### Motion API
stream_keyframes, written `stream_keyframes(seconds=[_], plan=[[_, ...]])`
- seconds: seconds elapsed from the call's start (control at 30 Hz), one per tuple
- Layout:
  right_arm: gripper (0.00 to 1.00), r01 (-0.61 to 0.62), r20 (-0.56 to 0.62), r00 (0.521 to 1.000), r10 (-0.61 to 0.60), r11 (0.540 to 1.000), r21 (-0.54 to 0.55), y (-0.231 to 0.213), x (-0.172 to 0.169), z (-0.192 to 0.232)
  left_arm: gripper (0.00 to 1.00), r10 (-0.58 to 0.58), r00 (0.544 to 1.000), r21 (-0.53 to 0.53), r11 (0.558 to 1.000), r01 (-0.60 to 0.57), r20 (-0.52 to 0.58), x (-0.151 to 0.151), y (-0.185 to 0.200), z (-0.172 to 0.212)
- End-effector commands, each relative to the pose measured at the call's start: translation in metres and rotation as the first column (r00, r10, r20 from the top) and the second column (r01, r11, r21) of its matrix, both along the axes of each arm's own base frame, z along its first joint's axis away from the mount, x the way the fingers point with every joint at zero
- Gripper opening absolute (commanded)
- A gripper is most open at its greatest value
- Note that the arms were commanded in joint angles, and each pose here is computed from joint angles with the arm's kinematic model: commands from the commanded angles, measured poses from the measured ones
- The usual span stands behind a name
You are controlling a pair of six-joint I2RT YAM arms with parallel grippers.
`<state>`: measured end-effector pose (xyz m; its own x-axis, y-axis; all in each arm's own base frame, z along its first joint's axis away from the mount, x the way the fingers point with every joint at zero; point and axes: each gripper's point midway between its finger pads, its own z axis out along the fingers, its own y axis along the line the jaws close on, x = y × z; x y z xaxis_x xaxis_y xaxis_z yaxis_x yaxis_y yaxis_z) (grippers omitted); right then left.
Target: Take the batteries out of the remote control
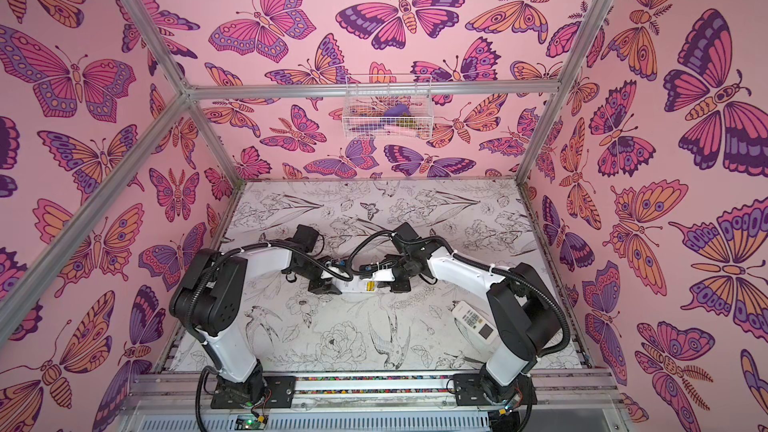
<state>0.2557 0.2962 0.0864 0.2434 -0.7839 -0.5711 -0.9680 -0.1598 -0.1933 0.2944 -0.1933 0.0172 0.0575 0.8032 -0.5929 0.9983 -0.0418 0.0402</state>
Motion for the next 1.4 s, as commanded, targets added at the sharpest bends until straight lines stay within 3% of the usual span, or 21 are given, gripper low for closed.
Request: stream_keyframes(seconds=[0.0, 0.17, 0.3, 0.47, 0.77, 0.9, 1.0, 1.1, 1.23, 1.33, 1.37], plan=[[0.0, -0.014, -0.051, 0.999, 0.01, 0.997, -0.081, -0.012, -0.01, -0.026, 0.49, -0.011, 0.998, 0.048, 0.999, 0.014, -0.062, -0.013, 0.006, -0.018], [0.0, 0.005, 0.051, 0.999, -0.004, 1.0, -0.012, 0.001, 0.001, -0.016, 0.49, -0.009, 0.998, 0.048, 0.999, 0.012, -0.063, -0.013, 0.006, -0.018], [0.0, 0.075, 0.193, 0.977, -0.086, 0.995, 0.065, 0.007, 0.024, -0.001, 0.49, -0.011, 0.998, 0.049, 0.999, 0.014, -0.064, -0.013, 0.006, -0.018], [0.0, 0.152, 0.275, 0.943, -0.189, 0.977, 0.149, 0.006, 0.039, 0.029, 0.48, -0.018, 0.998, 0.046, 0.999, 0.02, -0.06, -0.015, 0.006, -0.017], [0.0, 0.285, 0.198, 0.926, -0.323, 0.938, 0.195, -0.001, 0.04, 0.031, 0.48, -0.018, 0.998, 0.04, 0.999, 0.021, -0.057, -0.015, 0.006, -0.016], [0.0, 0.479, 0.017, 0.869, -0.495, 0.848, 0.229, -0.005, 0.041, 0.05, 0.48, -0.017, 0.998, 0.04, 0.999, 0.02, -0.059, -0.016, 0.006, -0.016], [0.0, 0.644, -0.164, 0.765, -0.622, 0.735, 0.214, -0.009, 0.038, 0.061, 0.48, -0.019, 0.998, 0.041, 0.999, 0.021, -0.059, -0.015, 0.006, -0.017], [0.0, 0.824, -0.353, 0.56, -0.75, 0.549, 0.139, -0.017, 0.04, 0.056, 0.48, -0.018, 0.998, 0.041, 0.999, 0.021, -0.06, -0.015, 0.006, -0.017], [0.0, 0.924, -0.527, 0.331, -0.783, 0.382, 0.012, -0.018, 0.033, 0.044, 0.48, -0.02, 0.998, 0.041, 0.999, 0.022, -0.059, -0.015, 0.006, -0.017], [0.0, 0.955, -0.586, 0.19, -0.787, 0.287, -0.076, -0.021, 0.031, 0.039, 0.48, -0.019, 0.998, 0.042, 0.999, 0.021, -0.06, -0.015, 0.006, -0.017], [0.0, 0.958, -0.601, 0.163, -0.783, 0.271, -0.093, -0.02, 0.03, 0.039, 0.48, -0.017, 0.998, 0.043, 0.999, 0.02, -0.06, -0.015, 0.006, -0.017]])
